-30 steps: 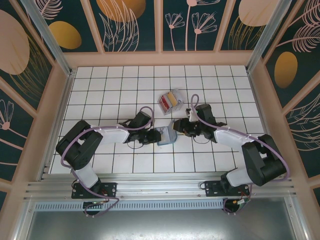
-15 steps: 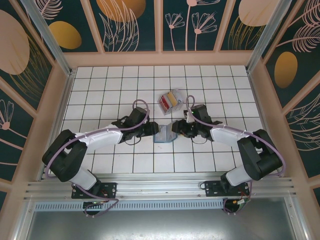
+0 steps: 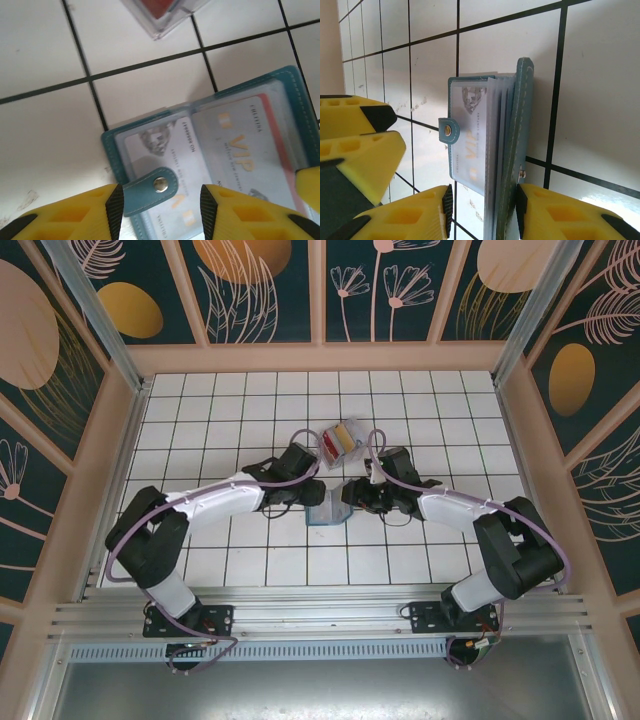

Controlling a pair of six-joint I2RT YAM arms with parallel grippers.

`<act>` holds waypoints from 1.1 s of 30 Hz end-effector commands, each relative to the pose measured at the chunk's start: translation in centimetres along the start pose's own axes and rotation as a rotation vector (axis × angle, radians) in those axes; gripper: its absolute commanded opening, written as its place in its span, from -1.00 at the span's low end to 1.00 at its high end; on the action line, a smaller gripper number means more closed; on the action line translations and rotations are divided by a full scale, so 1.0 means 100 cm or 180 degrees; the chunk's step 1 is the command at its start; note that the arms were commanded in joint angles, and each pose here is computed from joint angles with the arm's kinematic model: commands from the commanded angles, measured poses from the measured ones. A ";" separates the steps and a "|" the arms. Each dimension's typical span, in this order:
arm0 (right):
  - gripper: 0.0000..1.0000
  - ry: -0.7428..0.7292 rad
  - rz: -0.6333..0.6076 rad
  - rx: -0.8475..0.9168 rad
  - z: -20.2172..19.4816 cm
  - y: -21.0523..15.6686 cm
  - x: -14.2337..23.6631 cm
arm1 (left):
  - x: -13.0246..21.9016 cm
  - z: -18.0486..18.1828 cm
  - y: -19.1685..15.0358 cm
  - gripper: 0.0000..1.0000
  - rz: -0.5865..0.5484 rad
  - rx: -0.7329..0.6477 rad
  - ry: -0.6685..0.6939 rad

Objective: Put the credit cards into the card holder

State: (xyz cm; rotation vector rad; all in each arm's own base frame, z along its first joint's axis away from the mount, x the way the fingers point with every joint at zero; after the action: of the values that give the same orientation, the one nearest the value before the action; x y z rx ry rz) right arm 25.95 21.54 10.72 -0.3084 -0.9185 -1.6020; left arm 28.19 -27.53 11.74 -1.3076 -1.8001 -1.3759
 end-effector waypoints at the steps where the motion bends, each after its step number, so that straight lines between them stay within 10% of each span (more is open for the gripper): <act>1: -0.20 -0.0020 -0.0008 0.0071 0.003 0.005 -0.001 | -0.020 0.009 -0.019 -0.06 0.0266 -0.0423 0.0476; 23: -0.20 -0.0009 0.0014 0.0073 0.002 0.004 -0.002 | -0.036 0.023 -0.017 -0.09 0.0102 -0.0686 0.1246; 33: -0.20 0.0006 0.0024 0.0096 0.005 0.005 -0.002 | -0.024 0.009 -0.013 -0.95 0.0033 -0.0534 0.0921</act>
State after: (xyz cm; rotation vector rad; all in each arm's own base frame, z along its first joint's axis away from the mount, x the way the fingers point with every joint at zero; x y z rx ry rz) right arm 25.94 21.54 10.52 -0.3144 -0.9174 -1.5986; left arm 28.08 -27.35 7.35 -1.1085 -1.4488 -1.6717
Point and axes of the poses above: each hand's point on the last joint's axis, 136 mm out from that joint toward the fingers, its own x axis back along the fingers, its own z axis along the line the jaws close on, y = z × x, the point moved 5 cm from there along x, back along the fingers, and after that the axes turned 11 degrees about x, right-handed, at the moved point
